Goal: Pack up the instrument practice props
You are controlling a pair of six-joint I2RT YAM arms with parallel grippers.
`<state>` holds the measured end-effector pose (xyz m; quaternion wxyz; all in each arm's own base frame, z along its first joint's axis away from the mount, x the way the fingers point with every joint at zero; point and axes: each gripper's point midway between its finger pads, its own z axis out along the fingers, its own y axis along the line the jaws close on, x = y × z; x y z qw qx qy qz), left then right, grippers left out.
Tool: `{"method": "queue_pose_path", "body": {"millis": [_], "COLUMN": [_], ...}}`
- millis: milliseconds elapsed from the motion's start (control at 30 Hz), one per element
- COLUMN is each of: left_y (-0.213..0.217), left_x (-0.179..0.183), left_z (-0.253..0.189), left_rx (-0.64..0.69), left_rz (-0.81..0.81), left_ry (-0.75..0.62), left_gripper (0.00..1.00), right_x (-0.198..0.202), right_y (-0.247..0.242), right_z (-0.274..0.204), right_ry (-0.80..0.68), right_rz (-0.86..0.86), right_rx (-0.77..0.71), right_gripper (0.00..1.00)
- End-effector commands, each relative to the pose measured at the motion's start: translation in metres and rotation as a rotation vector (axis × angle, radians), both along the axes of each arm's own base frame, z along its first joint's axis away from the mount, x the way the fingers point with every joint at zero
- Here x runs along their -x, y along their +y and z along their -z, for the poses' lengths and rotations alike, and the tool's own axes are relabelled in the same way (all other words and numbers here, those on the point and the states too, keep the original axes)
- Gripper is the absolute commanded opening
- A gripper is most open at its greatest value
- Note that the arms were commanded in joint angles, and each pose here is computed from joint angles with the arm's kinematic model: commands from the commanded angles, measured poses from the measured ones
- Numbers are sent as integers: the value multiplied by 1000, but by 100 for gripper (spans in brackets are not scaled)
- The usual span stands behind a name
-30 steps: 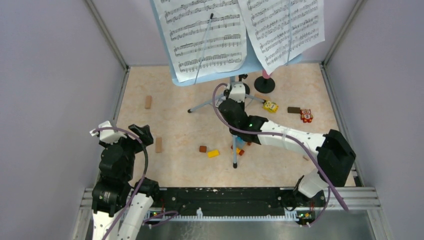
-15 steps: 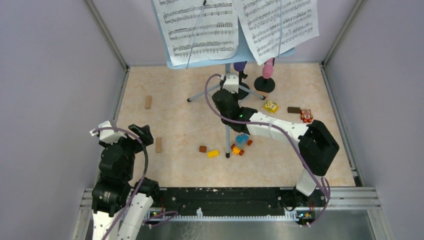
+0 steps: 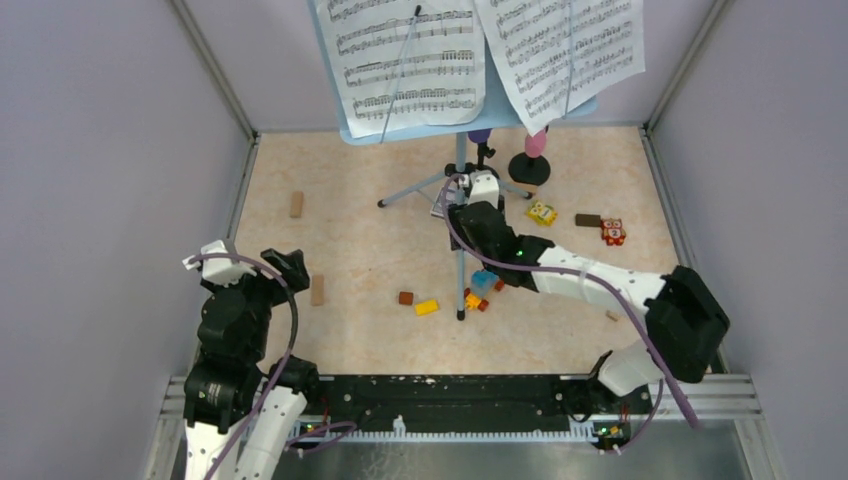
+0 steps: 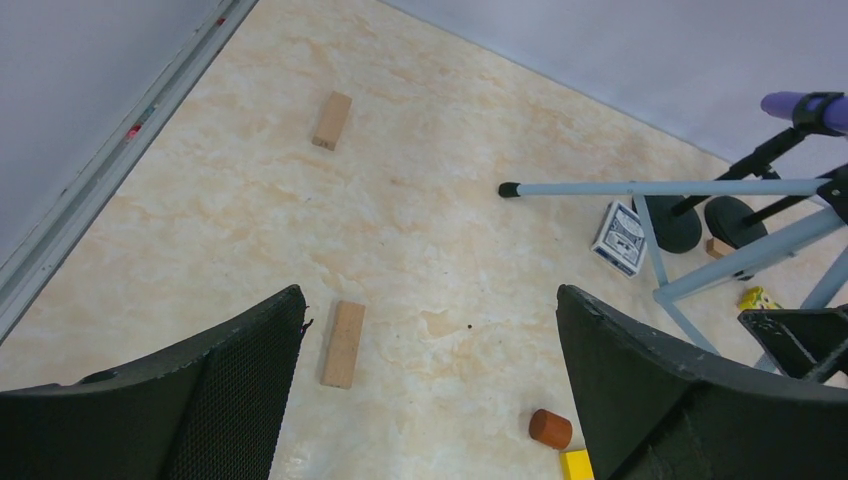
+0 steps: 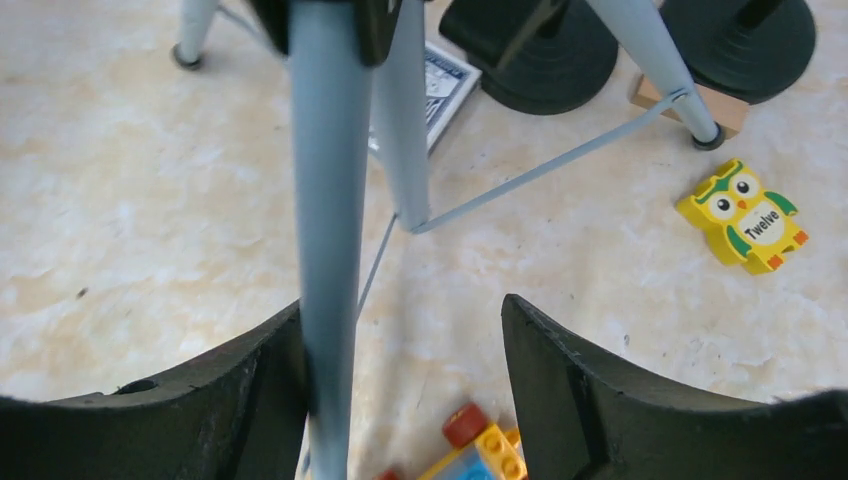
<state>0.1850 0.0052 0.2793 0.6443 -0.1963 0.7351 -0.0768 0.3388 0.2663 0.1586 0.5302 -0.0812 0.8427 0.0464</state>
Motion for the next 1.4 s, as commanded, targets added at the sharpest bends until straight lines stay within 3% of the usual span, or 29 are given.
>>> {"method": "queue_pose_path", "body": {"millis": [0,233,400,567,767,933,1133,1367], "left_y": [-20,-45,-95,-131,-176,-226,-289,-326], "left_x": [-6,-1,3,-9,-16,-12,-7,-33], "left_z": [-20,-75,-127,-181,-237,-254,-289,-321], "left_rx": [-41,-107,-112,-100,-179,-220,-300,-160], "left_rz": [129,299,593,776,929,1059,1086,967], "left_ry": [-71,-171,-224,-259,-284,-298,-377,-441], "left_gripper": [99,99,98,97,95,93,93,95], "right_x": [36,97,125,144,177,197,189,133], "right_y": [3,-8,-15,-15,-8,-6,-29,-105], "right_z": [-28,-61,-90,-146,-207,-261,-357,-458], "right_ry": [26,61,105,111,121,72,-156,-514], "right_rz": [-187,-430,-516,-605,-808,-927,-848,-352], "right_rx": [-78,-142,-177,-245,-306,-346,-341,-348], "right_gripper": [65,65,65,65,65,65,65,65]}}
